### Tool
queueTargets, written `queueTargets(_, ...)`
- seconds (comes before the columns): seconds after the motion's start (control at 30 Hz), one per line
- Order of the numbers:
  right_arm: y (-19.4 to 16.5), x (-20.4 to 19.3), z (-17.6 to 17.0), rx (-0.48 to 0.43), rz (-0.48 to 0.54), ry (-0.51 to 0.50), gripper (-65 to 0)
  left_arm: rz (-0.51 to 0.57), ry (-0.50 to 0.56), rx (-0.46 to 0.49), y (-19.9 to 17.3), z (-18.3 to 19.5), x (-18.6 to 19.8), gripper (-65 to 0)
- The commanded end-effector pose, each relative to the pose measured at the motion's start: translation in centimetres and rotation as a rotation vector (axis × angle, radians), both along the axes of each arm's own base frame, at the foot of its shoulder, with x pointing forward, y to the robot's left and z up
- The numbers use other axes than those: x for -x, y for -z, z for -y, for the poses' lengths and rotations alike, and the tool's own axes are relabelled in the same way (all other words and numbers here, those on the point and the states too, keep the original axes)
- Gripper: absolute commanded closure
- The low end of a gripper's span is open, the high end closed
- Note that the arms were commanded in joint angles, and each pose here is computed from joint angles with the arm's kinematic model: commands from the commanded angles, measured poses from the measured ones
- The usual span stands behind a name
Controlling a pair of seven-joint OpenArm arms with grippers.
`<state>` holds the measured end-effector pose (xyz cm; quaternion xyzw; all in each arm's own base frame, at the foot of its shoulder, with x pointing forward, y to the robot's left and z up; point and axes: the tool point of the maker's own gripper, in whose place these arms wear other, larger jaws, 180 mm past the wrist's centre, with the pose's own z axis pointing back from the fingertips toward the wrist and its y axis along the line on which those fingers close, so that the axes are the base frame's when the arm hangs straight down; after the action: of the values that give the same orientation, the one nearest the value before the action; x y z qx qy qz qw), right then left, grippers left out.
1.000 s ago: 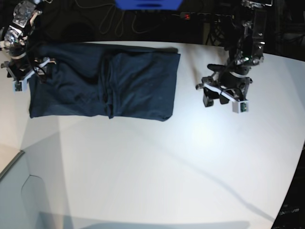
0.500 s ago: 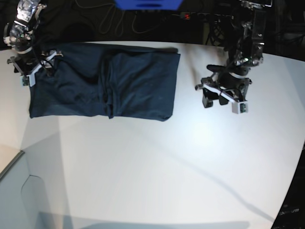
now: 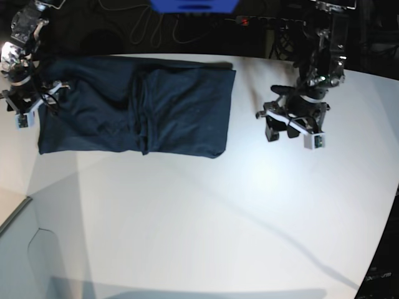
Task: Layout the t-shirt on the table in an organized manner, then fold the t-shirt properly
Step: 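Pinch the strip's end with the right gripper and adjust it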
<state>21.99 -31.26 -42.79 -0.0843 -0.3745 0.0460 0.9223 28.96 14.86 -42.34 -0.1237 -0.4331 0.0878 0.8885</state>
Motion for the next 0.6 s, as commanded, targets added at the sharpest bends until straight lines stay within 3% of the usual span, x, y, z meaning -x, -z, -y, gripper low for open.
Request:
queueTargets(0.0, -0.2, -0.1, 0.3, -0.002, 0.008, -0.010, -39.9, 0.043, -0.001, 0.004, -1.1, 0.0, -0.8, -32.6)
queueTargets(0.57, 4.5, 0.1, 2.0, -0.099, -0.098, 0.038, -40.0, 0.043, -0.001, 0.003, -1.1, 0.0, -0.8, -32.6)
